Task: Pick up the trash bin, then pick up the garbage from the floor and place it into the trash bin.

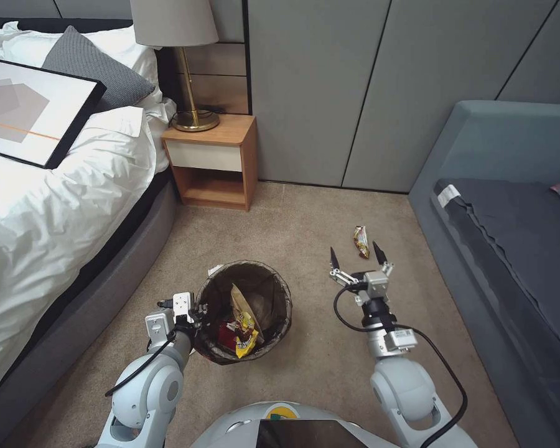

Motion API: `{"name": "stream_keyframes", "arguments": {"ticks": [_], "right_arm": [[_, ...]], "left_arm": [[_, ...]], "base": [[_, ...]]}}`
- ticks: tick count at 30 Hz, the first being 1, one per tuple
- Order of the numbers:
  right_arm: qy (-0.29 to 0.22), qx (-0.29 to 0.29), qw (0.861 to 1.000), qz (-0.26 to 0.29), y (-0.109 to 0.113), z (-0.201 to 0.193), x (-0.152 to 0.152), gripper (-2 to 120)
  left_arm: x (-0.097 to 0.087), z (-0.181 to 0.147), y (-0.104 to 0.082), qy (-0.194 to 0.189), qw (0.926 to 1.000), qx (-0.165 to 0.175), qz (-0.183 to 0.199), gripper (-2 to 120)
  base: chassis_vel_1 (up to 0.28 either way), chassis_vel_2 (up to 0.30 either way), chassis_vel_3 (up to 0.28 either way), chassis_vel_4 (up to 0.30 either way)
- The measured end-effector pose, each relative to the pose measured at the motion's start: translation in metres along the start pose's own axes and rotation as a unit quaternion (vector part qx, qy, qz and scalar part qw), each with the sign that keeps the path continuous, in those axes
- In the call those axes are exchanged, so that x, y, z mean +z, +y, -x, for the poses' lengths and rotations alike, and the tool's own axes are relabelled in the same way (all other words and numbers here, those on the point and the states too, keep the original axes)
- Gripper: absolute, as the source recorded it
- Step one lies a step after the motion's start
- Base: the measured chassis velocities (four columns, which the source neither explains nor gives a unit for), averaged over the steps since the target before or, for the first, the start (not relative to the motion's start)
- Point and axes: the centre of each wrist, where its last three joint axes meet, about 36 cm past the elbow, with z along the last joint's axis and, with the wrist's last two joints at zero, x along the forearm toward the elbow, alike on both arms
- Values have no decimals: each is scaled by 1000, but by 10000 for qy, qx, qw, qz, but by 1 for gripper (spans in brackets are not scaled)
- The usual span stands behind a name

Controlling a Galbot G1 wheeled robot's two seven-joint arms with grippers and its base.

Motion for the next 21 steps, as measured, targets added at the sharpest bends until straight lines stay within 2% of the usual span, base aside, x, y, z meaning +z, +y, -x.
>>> {"name": "stream_keyframes", "arguments": {"ticks": [4,6,7,9,11,17,21], "right_arm": [[-19,282,9995,-151,-9,-5,0,100],[48,782,9962,-389,-27,-15,1,100],[48,782,9962,-389,-27,-15,1,100],[176,1212,9906,-614,-43,-29,7,100],[214,1399,9874,-705,-49,-37,11,100],[346,1876,9794,-661,-41,-62,27,100],[440,2166,9722,-770,-29,-97,42,100]], "left_arm": [[0,0,0,4,10000,4,10,3],[0,0,2,6,10000,14,39,3],[0,0,2,6,10000,14,39,3],[0,0,2,-5,10000,31,61,3],[0,1,3,-10,10000,33,71,3],[-1,1,4,-36,9999,49,99,3],[-2,2,5,-64,9999,41,114,3]], "base": [[0,0,0,0],[0,0,0,0],[0,0,0,0],[0,0,0,0],[0,0,0,0],[0,0,0,0],[0,0,0,0]]}}
